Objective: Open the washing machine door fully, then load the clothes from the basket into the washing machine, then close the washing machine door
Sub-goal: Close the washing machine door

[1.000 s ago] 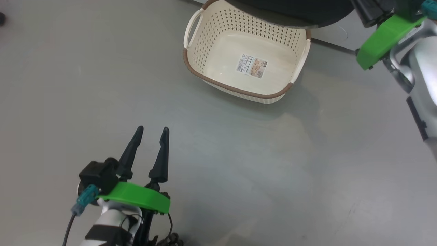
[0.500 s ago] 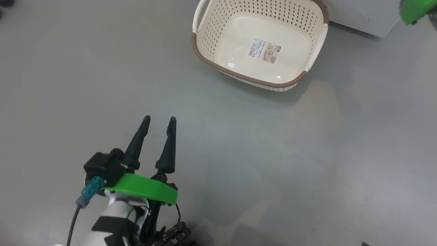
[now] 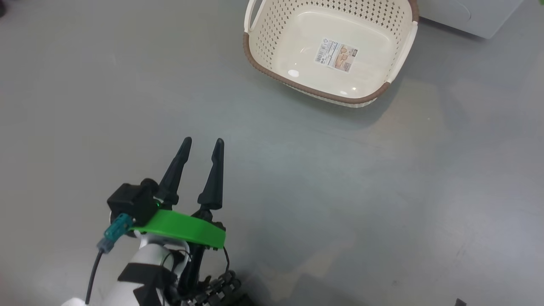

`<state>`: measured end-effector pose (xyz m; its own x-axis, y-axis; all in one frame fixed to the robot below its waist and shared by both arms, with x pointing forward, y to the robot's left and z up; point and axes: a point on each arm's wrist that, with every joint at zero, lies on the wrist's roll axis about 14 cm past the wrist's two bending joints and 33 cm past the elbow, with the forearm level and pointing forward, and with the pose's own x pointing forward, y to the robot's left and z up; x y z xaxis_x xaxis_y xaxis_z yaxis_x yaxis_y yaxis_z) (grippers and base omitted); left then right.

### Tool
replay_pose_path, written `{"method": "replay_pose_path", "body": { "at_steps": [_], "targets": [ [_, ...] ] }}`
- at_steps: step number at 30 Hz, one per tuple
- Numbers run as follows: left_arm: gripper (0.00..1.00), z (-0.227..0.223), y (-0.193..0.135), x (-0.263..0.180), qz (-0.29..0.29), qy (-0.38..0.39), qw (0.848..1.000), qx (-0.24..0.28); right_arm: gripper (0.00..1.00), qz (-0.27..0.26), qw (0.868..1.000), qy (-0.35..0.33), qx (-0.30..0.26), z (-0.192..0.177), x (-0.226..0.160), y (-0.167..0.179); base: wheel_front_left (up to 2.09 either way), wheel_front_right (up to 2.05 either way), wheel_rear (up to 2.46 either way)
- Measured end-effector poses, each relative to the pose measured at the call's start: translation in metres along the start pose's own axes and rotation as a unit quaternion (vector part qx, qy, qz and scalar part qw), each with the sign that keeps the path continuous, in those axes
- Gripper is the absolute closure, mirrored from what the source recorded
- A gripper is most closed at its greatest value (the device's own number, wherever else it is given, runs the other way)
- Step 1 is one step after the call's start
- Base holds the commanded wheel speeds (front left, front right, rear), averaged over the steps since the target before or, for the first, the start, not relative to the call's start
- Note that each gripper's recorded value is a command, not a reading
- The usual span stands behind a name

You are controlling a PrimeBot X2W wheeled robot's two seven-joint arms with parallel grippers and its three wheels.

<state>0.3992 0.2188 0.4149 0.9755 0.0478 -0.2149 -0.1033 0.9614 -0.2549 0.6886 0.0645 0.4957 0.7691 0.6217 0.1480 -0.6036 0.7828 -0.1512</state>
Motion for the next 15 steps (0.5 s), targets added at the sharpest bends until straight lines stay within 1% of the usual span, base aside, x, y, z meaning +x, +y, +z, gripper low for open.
{"method": "replay_pose_path", "body": {
  "at_steps": [10, 15],
  "targets": [
    [0.0, 0.0032, 0.0025, 0.0, 0.005, -0.004, 1.0, 0.001, 1.0, -0.005, 1.0, 0.002, -0.002, -0.0035, 0.0037, -0.0023, 0.0, 0.0, 0.0],
    [0.0, 0.0055, -0.0001, -0.0003, 0.002, -0.008, 1.0, -0.001, 1.0, -0.006, 1.0, 0.002, -0.003, 0.0022, 0.0027, -0.0022, 0.0, 0.0, 0.0]
  ]
}}
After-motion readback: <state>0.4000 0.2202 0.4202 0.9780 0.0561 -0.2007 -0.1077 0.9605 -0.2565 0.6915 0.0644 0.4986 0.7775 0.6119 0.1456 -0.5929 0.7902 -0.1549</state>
